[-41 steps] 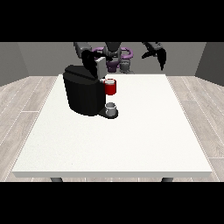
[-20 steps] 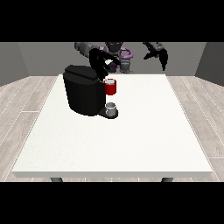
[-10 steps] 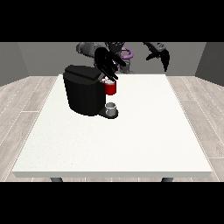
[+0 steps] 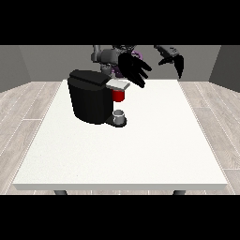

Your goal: Insert the coffee pod into the coffee machine and close the lid

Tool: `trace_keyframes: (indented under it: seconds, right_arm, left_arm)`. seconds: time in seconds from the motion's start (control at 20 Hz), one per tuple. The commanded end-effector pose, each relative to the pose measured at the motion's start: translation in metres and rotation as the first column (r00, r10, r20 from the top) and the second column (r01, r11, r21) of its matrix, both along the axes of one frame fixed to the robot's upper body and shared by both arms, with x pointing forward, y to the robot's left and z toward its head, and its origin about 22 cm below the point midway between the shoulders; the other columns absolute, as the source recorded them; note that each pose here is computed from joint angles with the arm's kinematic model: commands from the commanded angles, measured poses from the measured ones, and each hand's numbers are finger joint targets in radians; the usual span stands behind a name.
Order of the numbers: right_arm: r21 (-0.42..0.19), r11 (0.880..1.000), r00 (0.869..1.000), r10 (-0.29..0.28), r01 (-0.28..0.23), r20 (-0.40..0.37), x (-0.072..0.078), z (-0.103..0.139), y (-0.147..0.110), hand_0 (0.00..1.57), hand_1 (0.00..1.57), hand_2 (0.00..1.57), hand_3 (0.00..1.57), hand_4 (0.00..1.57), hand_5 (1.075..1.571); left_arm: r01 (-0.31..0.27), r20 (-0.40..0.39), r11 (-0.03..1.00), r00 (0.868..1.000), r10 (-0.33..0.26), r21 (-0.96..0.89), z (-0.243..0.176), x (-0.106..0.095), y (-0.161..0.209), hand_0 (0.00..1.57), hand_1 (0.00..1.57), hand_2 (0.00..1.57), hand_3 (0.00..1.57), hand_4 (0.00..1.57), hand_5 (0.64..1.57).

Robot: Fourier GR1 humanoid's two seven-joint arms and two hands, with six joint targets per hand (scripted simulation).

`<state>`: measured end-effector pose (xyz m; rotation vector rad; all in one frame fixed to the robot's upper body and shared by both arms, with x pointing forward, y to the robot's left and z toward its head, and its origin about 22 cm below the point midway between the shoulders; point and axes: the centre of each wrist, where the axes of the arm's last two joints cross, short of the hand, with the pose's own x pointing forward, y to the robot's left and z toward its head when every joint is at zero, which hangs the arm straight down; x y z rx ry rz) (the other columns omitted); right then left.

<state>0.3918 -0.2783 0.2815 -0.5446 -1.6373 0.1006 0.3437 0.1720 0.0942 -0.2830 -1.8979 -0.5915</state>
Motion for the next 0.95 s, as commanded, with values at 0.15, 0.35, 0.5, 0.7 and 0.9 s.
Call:
trace_keyframes:
  seconds: [0.15, 0.35, 0.5, 0.7, 0.9]
  right_arm:
    - [-0.070, 0.959, 0.917, 0.284, -0.275, 0.279, -0.002, 0.035, 0.068, 0.00, 0.00, 0.00, 0.00, 0.10, 1.571]
    - [-0.078, 0.945, 0.887, 0.325, -0.317, 0.327, 0.007, 0.026, 0.082, 0.00, 0.00, 0.00, 0.00, 0.00, 1.571]
    - [-0.102, 0.901, 0.828, 0.428, -0.421, 0.362, 0.005, 0.007, 0.106, 0.00, 0.00, 0.00, 0.00, 0.00, 1.571]
    - [-0.106, 0.862, 0.803, 0.501, -0.495, 0.325, 0.006, -0.031, 0.133, 0.00, 0.00, 0.00, 0.00, 0.22, 1.571]
    - [-0.032, 0.803, 0.768, 0.579, -0.595, 0.274, -0.009, -0.090, 0.157, 0.00, 0.00, 0.00, 0.00, 0.26, 1.571]
  left_arm:
    - [0.018, 0.084, 1.000, 0.996, -0.020, 0.019, 0.032, 0.012, 0.000, 0.00, 0.00, 0.00, 0.00, 0.27, 1.571]
    - [0.020, 0.066, 1.000, 0.998, -0.020, -0.010, 0.021, 0.005, -0.003, 0.00, 0.00, 0.00, 0.00, 0.35, 1.571]
    - [-0.022, 0.060, 1.000, 0.998, 0.023, -0.012, 0.013, 0.004, 0.008, 0.00, 0.00, 0.00, 0.00, 0.33, 1.571]
    - [-0.067, -0.054, 0.998, 0.996, 0.066, -0.013, -0.013, -0.011, 0.001, 0.00, 0.00, 0.00, 0.00, 0.27, 1.571]
    - [-0.173, -0.128, 0.984, 0.978, 0.167, -0.037, -0.040, -0.020, 0.055, 0.00, 0.00, 0.00, 0.00, 0.27, 1.571]
